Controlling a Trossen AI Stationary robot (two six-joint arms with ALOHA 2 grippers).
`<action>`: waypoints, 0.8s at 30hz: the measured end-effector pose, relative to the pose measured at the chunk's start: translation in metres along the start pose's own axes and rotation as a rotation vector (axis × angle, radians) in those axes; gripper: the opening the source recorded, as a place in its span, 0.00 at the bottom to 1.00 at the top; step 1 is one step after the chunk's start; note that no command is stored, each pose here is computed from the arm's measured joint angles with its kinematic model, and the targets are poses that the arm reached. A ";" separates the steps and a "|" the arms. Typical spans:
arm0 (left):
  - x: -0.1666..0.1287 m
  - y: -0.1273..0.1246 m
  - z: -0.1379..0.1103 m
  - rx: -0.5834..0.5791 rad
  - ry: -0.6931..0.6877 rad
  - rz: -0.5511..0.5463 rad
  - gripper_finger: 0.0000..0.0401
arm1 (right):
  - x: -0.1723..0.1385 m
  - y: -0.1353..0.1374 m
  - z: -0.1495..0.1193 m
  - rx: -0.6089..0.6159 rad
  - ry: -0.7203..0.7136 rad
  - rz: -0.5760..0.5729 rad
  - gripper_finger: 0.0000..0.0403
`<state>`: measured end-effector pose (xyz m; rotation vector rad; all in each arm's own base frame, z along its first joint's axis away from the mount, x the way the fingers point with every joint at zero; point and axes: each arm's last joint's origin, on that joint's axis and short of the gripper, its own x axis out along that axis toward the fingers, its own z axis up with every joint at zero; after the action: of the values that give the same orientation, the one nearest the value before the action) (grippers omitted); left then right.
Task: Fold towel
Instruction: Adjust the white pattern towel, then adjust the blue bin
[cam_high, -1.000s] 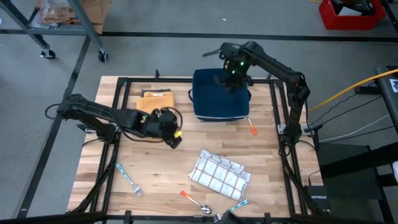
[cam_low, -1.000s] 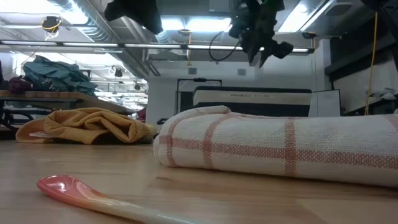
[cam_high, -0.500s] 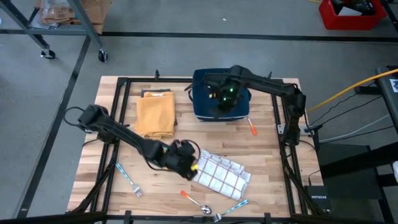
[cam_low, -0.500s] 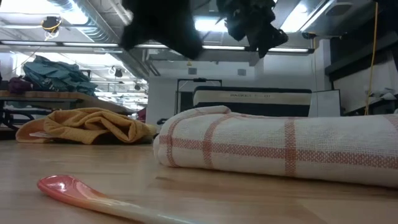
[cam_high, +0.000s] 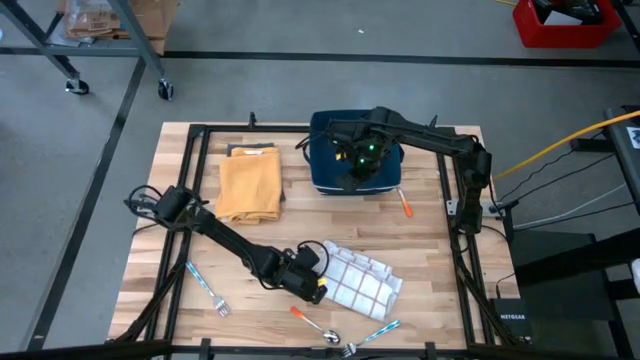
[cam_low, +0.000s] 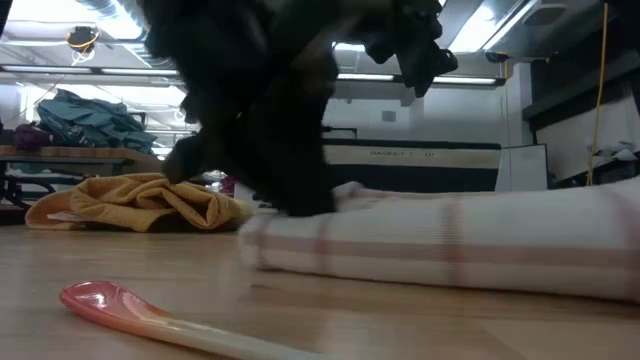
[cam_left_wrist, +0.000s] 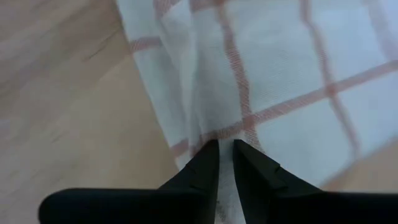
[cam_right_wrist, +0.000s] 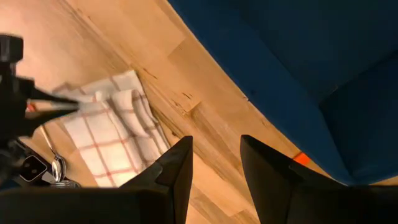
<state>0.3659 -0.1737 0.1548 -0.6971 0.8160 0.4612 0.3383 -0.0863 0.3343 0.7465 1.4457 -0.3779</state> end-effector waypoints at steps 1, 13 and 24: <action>0.001 0.003 -0.002 -0.001 0.009 0.027 0.11 | 0.000 0.000 0.000 0.000 0.000 0.000 0.34; 0.001 0.043 0.015 0.116 0.018 0.387 0.11 | 0.000 0.002 -0.001 0.005 0.023 0.045 0.34; -0.046 0.073 0.042 0.240 0.019 0.663 0.01 | 0.000 0.003 0.000 0.061 0.031 0.079 0.34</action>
<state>0.3137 -0.0979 0.1837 -0.1920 1.0978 0.9339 0.3400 -0.0842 0.3348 0.8594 1.4345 -0.3525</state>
